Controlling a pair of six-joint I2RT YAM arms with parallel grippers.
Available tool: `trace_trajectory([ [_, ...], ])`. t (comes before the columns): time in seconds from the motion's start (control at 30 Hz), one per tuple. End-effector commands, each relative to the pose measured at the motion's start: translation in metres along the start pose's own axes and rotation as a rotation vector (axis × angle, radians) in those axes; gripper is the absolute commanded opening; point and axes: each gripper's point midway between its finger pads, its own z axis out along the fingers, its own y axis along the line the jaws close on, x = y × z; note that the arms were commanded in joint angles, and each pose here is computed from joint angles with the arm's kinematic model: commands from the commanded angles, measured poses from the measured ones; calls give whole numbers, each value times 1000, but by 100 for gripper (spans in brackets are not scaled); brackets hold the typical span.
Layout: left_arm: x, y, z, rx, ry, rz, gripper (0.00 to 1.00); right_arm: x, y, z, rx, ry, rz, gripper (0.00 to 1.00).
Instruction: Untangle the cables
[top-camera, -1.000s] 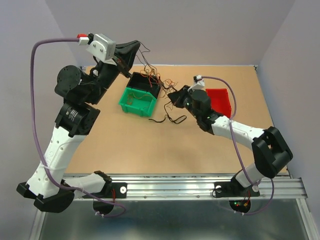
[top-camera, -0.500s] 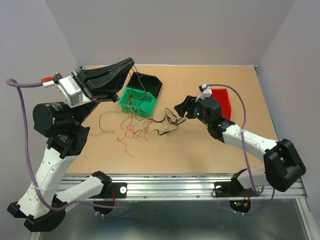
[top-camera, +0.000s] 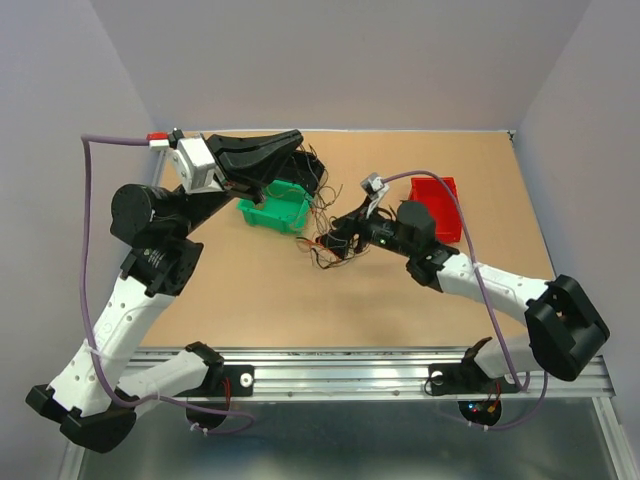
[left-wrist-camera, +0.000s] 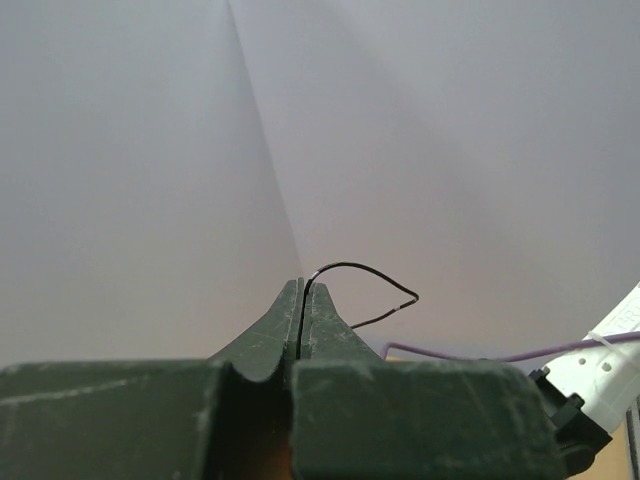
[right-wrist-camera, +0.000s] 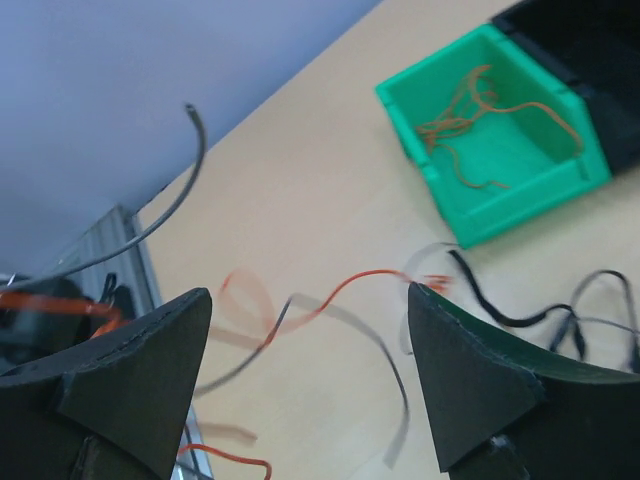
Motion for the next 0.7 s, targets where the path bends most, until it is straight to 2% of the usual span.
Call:
trace_trajectory([
  [0.0, -21, -6, 2, 32, -71, 16, 0, 0, 38, 7, -172, -5, -118, 84],
  [0.3, -25, 2, 12, 18, -77, 7, 0, 18, 68, 15, -275, 45, -169, 84],
  [0.67, -29, -6, 17, 61, -79, -61, 0, 1, 46, 15, -89, -29, -184, 85],
])
